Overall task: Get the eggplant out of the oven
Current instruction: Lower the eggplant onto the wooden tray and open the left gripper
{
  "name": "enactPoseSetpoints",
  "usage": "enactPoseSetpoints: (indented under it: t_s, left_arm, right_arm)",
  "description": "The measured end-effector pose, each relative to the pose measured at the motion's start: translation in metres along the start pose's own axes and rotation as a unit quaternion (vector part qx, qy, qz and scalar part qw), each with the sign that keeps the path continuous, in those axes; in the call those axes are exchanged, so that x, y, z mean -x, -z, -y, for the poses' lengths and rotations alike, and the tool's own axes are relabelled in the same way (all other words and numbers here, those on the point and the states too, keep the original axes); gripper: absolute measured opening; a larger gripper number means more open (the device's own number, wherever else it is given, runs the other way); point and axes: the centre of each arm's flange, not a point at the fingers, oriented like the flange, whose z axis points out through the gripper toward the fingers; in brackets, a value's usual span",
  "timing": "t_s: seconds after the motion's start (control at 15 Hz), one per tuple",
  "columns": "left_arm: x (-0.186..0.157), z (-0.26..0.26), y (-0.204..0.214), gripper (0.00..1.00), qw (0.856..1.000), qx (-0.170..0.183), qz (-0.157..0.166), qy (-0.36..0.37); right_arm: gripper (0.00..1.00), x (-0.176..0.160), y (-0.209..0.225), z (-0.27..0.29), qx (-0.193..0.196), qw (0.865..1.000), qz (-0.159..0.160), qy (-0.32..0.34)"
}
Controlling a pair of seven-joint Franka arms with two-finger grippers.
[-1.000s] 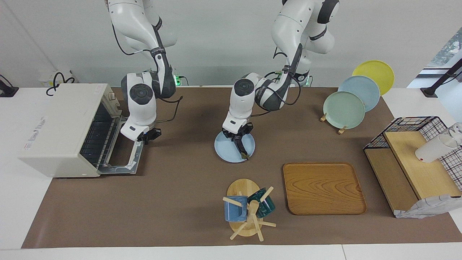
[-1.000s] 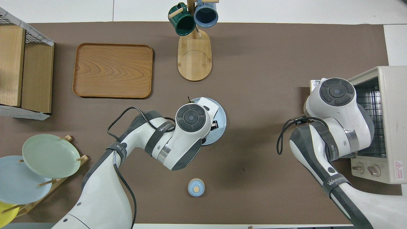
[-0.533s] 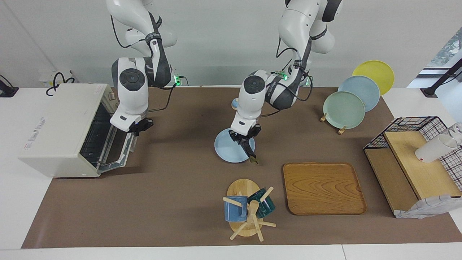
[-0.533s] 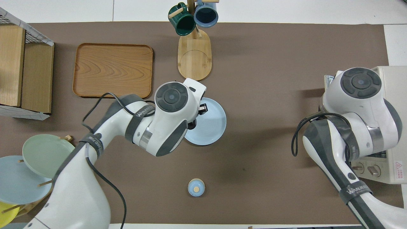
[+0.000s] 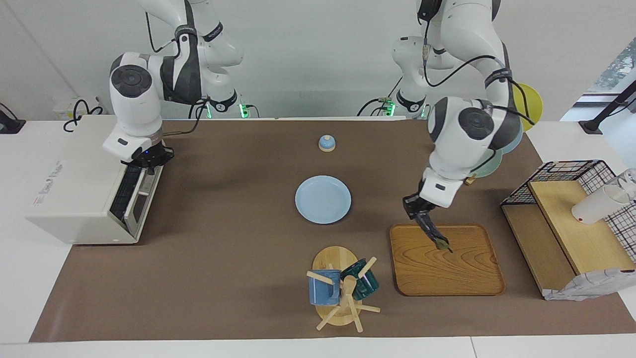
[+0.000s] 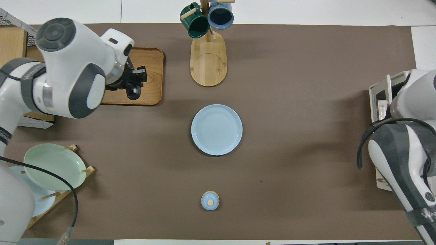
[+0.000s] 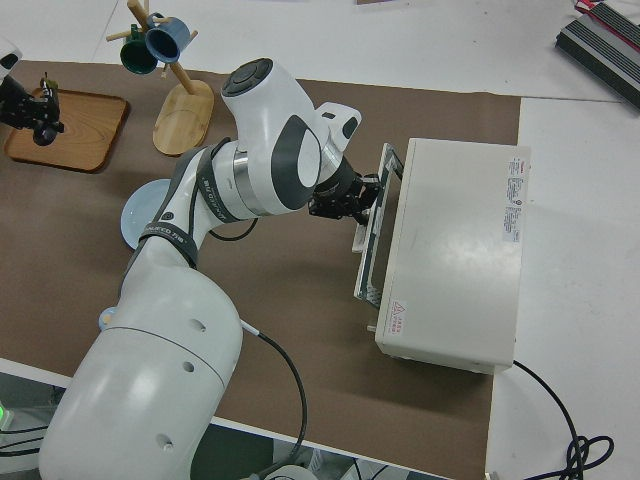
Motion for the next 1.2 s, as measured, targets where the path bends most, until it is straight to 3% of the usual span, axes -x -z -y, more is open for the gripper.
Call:
enactPoseSetpoints:
  t_s: [0.2, 0.27, 0.53, 0.87, 1.07, 1.2]
  left_arm:
    - [-0.029, 0.044, -0.033, 0.40, 1.000, 0.003, -0.005, -0.026]
    - [-0.039, 0.051, -0.046, 0.40, 0.999, 0.004, -0.006, -0.036]
    - [-0.082, 0.077, -0.076, 0.40, 0.998, 0.008, -0.014, -0.053]
    - [-0.088, 0.055, -0.097, 0.40, 0.997, 0.017, -0.033, -0.071]
    - [-0.086, 0.052, -0.098, 0.41, 0.997, 0.016, -0.033, -0.075]
    - [-0.086, 0.052, -0.099, 0.56, 0.996, 0.016, -0.030, -0.077]
  right_arm:
    - [0.01, 0.021, 0.010, -0.013, -0.017, 0.999, 0.029, -0.014]
    - [0.06, 0.025, 0.028, -0.013, -0.033, 0.999, 0.030, -0.022]
    - [0.48, 0.036, 0.125, -0.017, -0.099, 0.994, -0.006, -0.045]
    - [0.99, 0.027, 0.139, -0.028, -0.119, 0.991, -0.015, -0.063]
    - [1.00, 0.016, 0.133, -0.029, -0.126, 0.989, 0.006, -0.073]
    - [1.00, 0.006, 0.122, -0.028, -0.130, 0.988, 0.021, -0.074]
